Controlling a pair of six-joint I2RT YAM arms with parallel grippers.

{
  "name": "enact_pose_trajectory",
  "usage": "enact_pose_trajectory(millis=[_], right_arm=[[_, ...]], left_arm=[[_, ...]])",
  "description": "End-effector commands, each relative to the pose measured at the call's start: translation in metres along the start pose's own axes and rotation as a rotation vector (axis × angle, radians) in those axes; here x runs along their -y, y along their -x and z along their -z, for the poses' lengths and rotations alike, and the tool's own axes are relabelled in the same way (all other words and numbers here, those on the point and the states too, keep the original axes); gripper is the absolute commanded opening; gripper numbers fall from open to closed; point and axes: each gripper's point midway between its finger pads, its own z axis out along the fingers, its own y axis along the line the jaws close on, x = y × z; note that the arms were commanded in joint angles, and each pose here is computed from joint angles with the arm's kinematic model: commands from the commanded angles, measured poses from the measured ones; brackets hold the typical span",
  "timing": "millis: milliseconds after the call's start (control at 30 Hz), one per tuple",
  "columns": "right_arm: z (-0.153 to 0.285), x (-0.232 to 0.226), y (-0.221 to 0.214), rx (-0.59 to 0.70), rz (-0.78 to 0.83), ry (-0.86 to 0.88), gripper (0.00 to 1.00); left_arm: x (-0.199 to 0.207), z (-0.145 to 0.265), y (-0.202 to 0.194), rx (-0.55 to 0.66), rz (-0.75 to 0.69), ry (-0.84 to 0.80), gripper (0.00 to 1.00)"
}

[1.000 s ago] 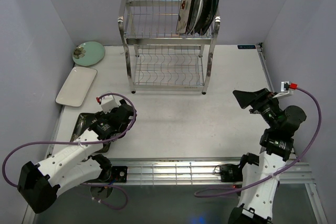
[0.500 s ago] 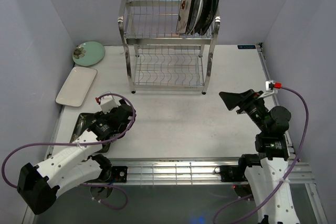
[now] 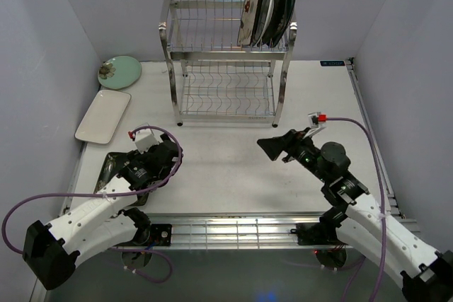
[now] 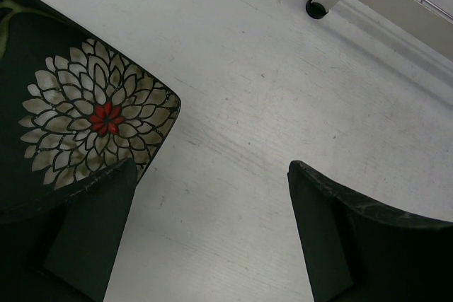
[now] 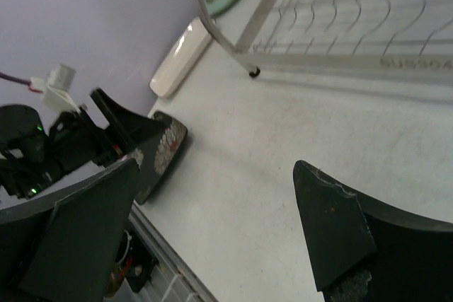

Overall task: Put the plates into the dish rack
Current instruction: Pick up the plate at the center of the board.

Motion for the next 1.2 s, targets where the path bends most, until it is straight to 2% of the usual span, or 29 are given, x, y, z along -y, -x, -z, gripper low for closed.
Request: enact_pose_trajectory(millis=[0,200,433,700,900,967,1167], right_arm=[[-0.016,-0.002,-0.021,0.002,0.011,0.009,0.95],[-0.026,-0.001,-0.045,-0.046,-0.068,0.051,0.98],[-0.045,-0.003,-0.093,-0.201,-0.154,0.068,1.00],[-0.067,-0.040,-0.120,-0.240,-0.232,0.170,1.00],[-0.095,-0.056,-0.164,-0.365,-0.294,0.208,0.91],[-0.103,-0.063,-0.164,-0.365,-0.314,0.233,0.87],[-0.126,-0.076,-0.184,-0.396,-0.317,0.239,0.86]], left_arm=[[0.002,0.003,0.006,0.019,0.019,-0.006,0.98],[-0.008,0.010,0.018,0.067,0.102,-0.005,0.98],[-0.017,0.020,0.032,0.125,0.206,-0.044,0.98],[-0.020,0.026,0.039,0.146,0.261,-0.065,0.98],[-0.018,0.037,0.049,0.151,0.352,-0.118,0.98],[-0.015,0.042,0.052,0.138,0.371,-0.153,0.98],[-0.009,0.065,0.068,0.124,0.413,-0.254,0.98]])
